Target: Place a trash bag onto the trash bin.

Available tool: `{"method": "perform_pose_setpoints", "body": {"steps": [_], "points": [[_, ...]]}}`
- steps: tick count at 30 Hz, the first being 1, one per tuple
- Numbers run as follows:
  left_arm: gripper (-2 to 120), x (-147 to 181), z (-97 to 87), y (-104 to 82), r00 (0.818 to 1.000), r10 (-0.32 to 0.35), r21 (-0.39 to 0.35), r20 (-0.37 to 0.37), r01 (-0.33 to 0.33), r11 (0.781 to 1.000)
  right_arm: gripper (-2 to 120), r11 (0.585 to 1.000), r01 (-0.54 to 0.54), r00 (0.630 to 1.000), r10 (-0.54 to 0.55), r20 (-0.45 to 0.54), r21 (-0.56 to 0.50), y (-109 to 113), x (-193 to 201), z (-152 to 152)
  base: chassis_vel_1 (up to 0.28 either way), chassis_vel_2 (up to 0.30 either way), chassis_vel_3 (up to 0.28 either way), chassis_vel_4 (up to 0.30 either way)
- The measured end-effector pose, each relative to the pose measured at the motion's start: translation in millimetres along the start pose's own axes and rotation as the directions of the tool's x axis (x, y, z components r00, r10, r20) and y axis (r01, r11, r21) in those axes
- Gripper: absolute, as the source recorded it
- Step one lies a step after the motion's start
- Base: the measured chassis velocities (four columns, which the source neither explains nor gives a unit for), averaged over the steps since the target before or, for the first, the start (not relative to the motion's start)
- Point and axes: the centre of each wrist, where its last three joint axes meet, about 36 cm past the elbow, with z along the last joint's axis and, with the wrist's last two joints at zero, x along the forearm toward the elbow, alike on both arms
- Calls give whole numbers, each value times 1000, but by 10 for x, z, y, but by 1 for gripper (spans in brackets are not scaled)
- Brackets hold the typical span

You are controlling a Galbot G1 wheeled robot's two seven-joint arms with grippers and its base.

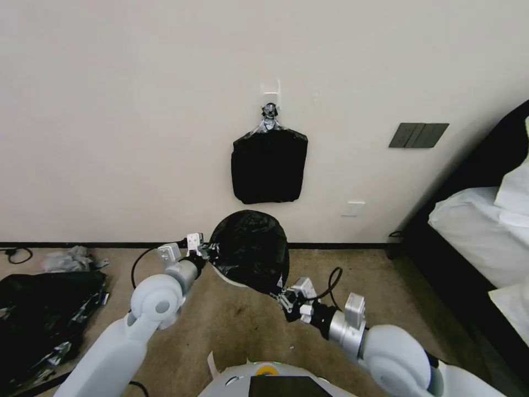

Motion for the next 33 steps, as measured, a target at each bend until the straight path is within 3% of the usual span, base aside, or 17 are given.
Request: {"method": "perform_pose_setpoints", "body": {"steps": [7, 11, 12, 17, 23, 33], "points": [[2, -25, -23, -92, 1000, 2, 37, -16, -2, 999, 0, 976, 17, 998, -30, 57, 218, 10, -148, 359, 0, 0, 0, 0], [2, -32, -35, -110, 999, -9, 64, -34, 11, 998, 0, 912, 22, 993, -66, 93, 410, -144, -258, 644, 0, 0, 0, 0], [2, -32, -35, -110, 999, -9, 64, -34, 11, 998, 0, 912, 22, 993, -66, 93, 410, -144, -258, 644, 0, 0, 0, 0], [2, 1, -47, -146, 998, -11, 98, -63, 17, 995, 0, 827, 7, 994, -65, 83, 562, -353, -449, 894, 0, 0, 0, 0], [2, 26, -24, -178, 997, -11, 114, -78, 20, 993, 0, 812, -30, 998, -3, 56, 582, -497, -612, 1089, 0, 0, 0, 0], [2, 109, 62, -215, 995, -9, 133, -100, 23, 991, 0, 851, -87, 995, 97, 7, 517, -563, -697, 1364, 0, 0, 0, 0]]}}
